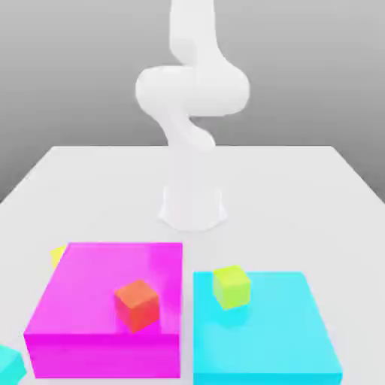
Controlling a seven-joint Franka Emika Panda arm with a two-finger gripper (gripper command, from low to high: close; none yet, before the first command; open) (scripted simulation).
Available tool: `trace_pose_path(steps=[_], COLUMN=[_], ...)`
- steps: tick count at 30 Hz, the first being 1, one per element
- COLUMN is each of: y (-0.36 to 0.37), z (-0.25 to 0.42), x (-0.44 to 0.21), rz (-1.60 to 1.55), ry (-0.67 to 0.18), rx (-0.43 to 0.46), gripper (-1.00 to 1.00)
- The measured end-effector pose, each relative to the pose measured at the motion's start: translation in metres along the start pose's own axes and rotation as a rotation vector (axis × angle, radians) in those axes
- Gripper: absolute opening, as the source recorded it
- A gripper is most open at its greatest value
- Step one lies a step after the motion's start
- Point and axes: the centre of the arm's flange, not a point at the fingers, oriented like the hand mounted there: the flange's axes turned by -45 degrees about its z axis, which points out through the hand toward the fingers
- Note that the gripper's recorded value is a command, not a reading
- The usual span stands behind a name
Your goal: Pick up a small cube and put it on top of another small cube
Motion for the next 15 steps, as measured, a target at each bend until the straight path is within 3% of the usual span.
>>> trace_pose_path(steps=[15], y=[0.152], z=[0.199], x=[-0.159], rz=[-0.317], ry=[-0.363], rx=[0.018], gripper=[0.00])
